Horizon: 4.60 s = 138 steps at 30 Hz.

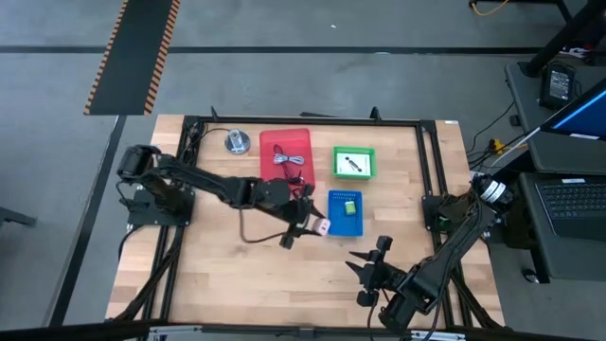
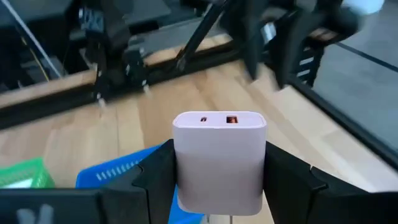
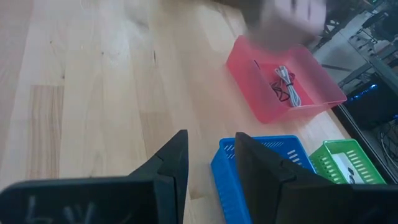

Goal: Pick and place items into bin
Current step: Put the white charger adapter into the blue bin, then return to Home Position

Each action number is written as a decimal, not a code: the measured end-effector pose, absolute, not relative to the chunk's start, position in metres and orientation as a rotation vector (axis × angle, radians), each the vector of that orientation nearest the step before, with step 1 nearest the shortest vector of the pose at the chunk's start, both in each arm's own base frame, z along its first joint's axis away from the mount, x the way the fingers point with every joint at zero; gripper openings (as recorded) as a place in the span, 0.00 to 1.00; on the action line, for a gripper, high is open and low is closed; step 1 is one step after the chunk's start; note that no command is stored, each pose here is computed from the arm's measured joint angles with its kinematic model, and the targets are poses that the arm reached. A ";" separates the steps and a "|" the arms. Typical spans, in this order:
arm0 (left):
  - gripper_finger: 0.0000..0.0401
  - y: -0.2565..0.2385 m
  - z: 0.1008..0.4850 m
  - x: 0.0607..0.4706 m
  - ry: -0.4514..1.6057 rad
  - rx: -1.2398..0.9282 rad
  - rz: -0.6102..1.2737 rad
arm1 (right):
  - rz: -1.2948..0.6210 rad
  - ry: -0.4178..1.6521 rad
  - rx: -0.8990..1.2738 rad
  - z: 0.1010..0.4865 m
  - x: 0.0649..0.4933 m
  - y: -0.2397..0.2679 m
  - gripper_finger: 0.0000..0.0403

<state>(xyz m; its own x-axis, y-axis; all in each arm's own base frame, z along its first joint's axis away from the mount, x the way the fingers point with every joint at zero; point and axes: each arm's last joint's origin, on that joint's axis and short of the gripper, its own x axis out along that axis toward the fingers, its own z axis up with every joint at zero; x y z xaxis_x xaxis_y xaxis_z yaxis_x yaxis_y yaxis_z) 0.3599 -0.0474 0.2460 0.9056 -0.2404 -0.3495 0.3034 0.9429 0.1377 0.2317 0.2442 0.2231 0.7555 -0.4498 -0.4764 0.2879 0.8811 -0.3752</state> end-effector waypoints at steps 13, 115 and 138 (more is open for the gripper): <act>0.47 -0.001 0.196 0.404 0.263 0.146 -0.222 | -0.416 0.595 -0.297 0.223 0.233 0.242 0.27; 0.00 -0.006 0.215 0.121 0.054 0.174 0.048 | -0.131 0.312 -0.142 0.258 0.277 0.062 0.00; 0.00 0.013 0.167 0.098 0.001 0.114 0.214 | -0.180 0.050 -0.111 0.272 0.135 0.017 0.00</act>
<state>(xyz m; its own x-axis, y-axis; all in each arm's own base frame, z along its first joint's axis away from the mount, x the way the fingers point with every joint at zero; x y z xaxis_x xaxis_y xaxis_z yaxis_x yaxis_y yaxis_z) 0.0977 0.0131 0.1670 0.9772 0.2121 0.0112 -0.2120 0.9707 0.1134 0.1348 0.0170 0.2724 0.9826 -0.1815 -0.0400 0.1759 0.9777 -0.1148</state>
